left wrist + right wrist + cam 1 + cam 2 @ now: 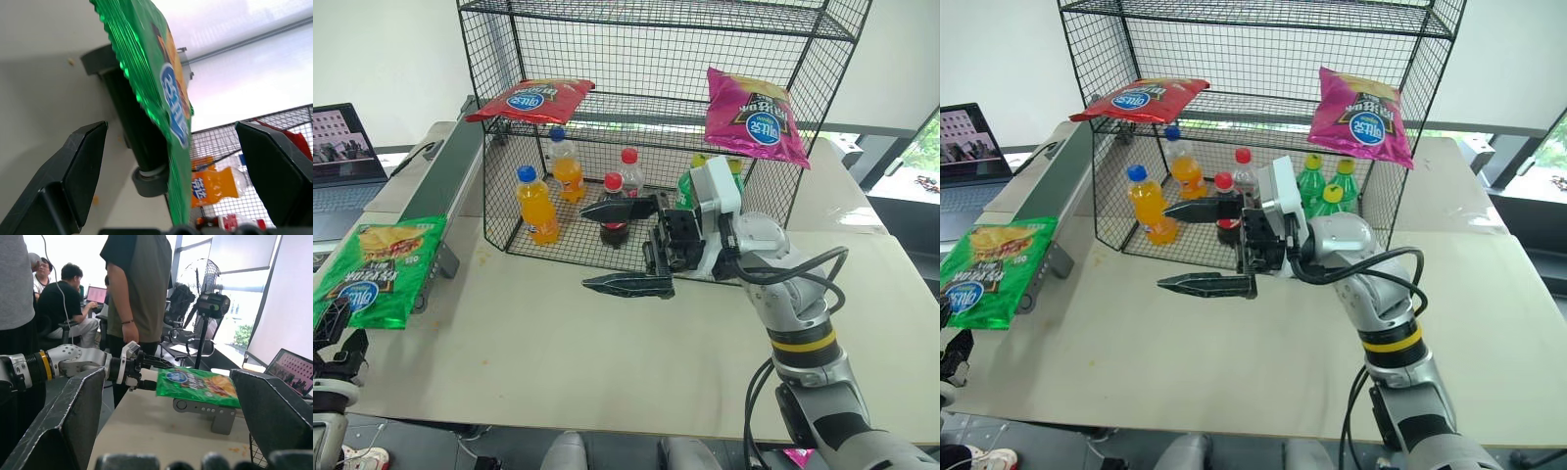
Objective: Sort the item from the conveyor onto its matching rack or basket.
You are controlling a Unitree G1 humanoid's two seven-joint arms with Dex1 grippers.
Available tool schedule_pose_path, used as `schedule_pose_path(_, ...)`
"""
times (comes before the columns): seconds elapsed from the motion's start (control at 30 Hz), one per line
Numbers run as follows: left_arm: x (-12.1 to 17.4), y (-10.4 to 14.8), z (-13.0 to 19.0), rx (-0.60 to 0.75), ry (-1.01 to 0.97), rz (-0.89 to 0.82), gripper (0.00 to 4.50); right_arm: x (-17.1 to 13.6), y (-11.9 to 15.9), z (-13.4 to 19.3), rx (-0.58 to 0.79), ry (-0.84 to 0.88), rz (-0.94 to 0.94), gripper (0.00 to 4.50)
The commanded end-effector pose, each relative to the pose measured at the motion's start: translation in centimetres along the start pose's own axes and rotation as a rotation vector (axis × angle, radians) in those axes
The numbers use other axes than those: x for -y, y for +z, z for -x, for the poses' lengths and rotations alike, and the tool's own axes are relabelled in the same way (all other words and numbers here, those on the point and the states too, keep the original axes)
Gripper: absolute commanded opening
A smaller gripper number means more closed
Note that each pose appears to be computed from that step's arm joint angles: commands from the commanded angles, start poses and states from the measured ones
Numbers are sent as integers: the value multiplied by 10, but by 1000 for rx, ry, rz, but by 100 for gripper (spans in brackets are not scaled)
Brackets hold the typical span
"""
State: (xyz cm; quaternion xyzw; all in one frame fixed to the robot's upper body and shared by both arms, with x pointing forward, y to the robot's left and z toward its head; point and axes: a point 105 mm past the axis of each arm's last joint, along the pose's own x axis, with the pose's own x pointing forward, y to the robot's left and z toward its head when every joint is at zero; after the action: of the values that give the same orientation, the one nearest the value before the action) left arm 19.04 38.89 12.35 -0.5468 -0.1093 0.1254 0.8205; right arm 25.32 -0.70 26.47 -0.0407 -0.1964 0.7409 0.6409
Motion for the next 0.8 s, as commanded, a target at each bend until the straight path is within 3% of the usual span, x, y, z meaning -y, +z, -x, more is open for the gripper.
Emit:
schedule_pose_path(0.03,4,19,-1,71,-11,-40,394,1,7,-1,18,1,52,450)
schedule_pose_path(0.13,7,17,-2,64,-29,-39,304,1,7,-1,20,-4,53,450)
schedule_pose_path(0.23,9,17,-2,56,-38,-41,160,1,10,-2,24,-8,56,450)
schedule_pose_path(0.37,17,14,-4,30,-62,-47,6,2,13,-3,24,-19,59,450)
schedule_pose_path(0.47,38,8,-5,-2,-117,-63,6,3,14,-2,20,-50,60,450)
schedule_pose_path(0.6,118,-19,-11,-137,-362,-95,6,15,8,13,-34,-238,109,450)
schedule_pose_path(0.8,193,-72,-9,-337,-638,-168,6,24,8,36,-57,-494,129,450)
